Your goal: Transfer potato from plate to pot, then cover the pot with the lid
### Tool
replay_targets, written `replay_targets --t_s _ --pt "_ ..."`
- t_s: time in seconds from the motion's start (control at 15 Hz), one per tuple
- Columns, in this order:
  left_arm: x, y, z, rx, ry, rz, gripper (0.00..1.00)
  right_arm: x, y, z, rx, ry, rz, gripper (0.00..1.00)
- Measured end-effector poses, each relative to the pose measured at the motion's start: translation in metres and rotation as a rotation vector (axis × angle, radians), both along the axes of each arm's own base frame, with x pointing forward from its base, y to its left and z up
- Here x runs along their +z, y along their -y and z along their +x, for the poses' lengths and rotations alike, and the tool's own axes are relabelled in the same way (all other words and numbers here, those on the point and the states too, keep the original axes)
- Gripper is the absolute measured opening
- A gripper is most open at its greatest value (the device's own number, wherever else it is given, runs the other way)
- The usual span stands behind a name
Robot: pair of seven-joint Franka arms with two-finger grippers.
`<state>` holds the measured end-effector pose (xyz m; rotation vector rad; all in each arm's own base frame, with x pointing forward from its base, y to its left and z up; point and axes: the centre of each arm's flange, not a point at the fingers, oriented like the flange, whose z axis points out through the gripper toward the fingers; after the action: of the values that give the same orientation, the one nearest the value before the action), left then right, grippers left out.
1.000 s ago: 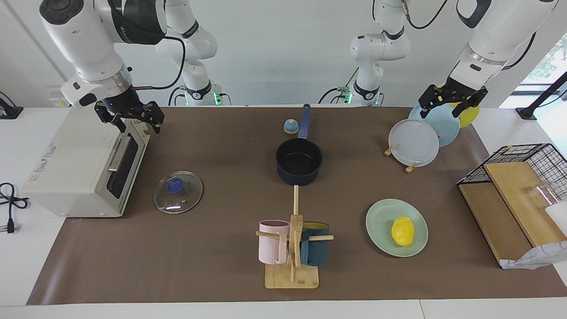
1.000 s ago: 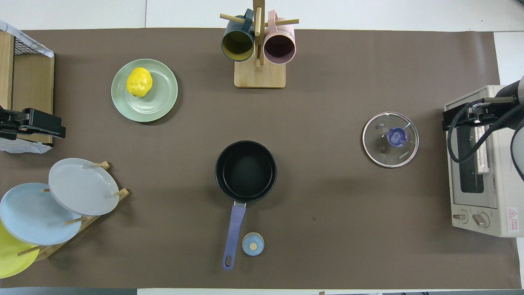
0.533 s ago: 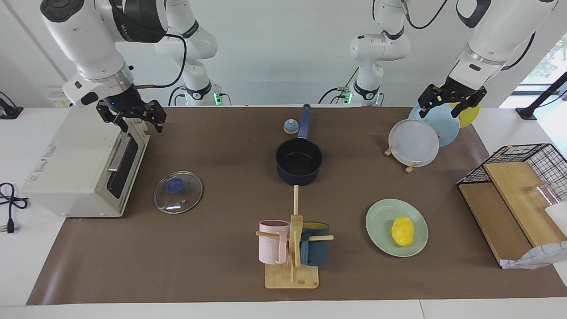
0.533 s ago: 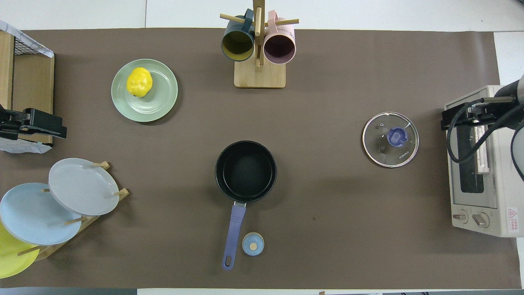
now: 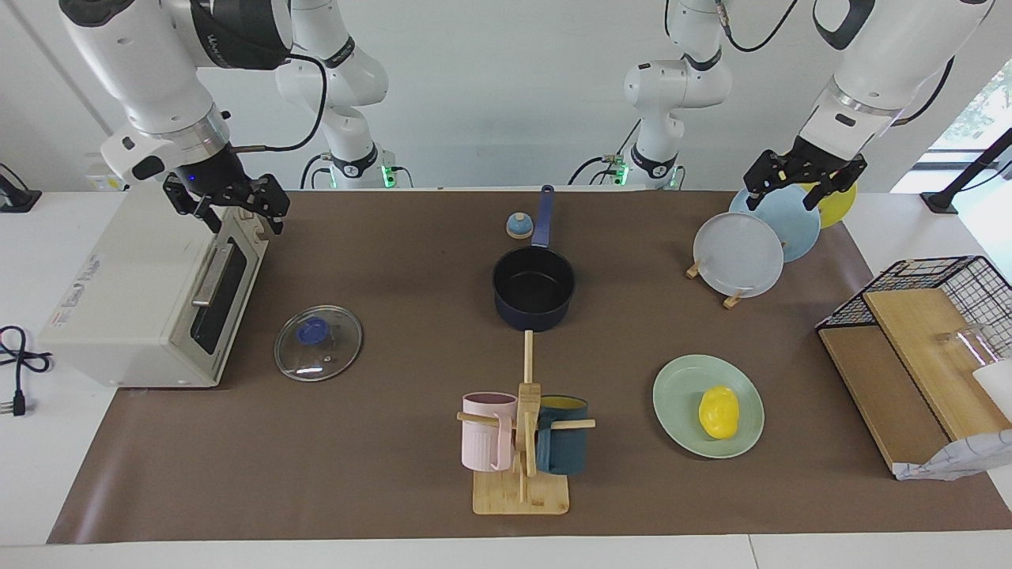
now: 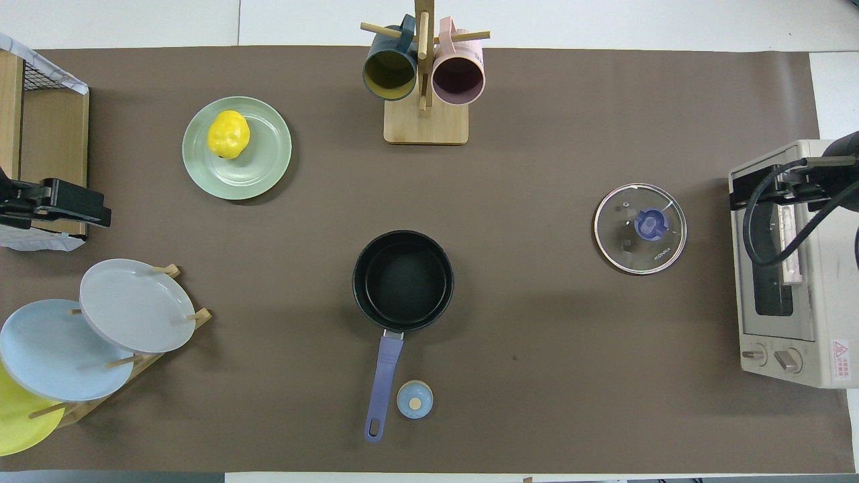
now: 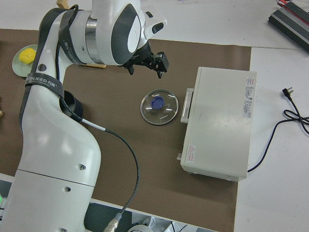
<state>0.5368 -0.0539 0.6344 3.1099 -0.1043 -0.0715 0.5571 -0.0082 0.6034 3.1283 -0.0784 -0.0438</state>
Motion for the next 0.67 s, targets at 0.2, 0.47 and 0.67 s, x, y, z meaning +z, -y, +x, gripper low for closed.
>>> replay_targets --t_s 0.2,0.47,0.67 --pt "-0.003 0.002 0.002 -0.004 -0.004 -0.003 1.0 0.0 0.001 0.0 -0.003 0.0 0.006 1.0" --pt "-0.013 0.007 0.016 -0.009 -0.017 -0.015 1.0 0.0 0.001 0.0 -0.003 0.0 0.007 1.0" --pt "-0.033 0.013 0.04 -0.012 -0.03 -0.028 1.0 0.0 0.001 0.0 -0.003 0.0 0.007 1.0"
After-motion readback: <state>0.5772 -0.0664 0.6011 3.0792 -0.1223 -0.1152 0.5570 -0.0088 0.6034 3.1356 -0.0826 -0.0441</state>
